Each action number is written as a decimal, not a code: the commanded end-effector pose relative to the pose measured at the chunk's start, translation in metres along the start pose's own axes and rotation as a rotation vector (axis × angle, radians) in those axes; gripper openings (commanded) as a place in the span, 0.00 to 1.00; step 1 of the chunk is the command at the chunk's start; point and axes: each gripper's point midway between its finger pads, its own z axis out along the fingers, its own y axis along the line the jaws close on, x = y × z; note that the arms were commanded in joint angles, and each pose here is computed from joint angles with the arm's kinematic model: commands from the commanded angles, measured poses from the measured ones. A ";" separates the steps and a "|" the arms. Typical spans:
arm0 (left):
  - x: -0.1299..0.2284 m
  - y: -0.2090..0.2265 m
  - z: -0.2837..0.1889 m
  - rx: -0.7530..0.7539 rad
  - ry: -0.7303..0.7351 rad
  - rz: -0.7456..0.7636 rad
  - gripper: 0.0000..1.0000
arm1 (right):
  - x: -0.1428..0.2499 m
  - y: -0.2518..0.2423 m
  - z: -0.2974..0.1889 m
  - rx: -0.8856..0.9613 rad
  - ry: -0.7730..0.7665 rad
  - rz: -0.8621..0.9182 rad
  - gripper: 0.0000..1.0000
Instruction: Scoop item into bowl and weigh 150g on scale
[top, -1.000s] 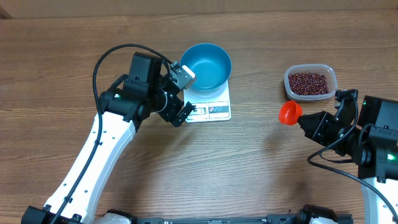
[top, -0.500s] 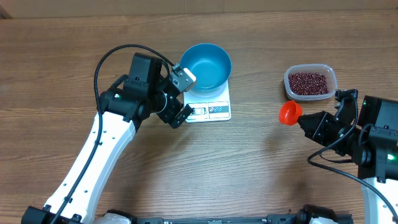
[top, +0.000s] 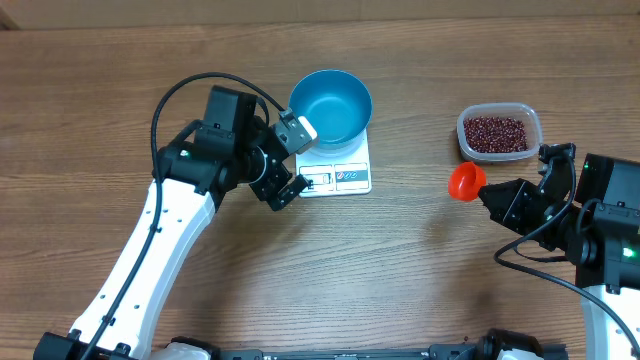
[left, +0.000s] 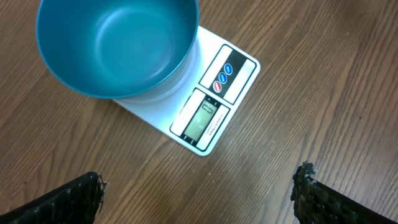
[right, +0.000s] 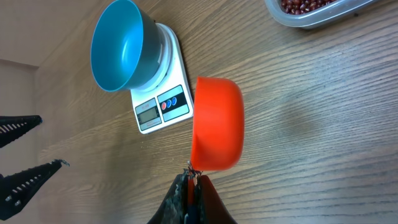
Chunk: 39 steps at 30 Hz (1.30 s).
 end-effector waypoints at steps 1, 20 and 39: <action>0.003 0.002 0.001 0.019 -0.011 -0.003 1.00 | -0.008 0.005 -0.007 -0.003 -0.032 -0.023 0.04; 0.001 0.001 0.000 0.035 -0.026 0.021 1.00 | -0.008 0.005 -0.007 -0.003 -0.032 -0.023 0.04; 0.001 0.001 0.000 0.037 -0.026 -0.039 0.99 | -0.008 0.005 -0.007 -0.004 -0.032 -0.023 0.04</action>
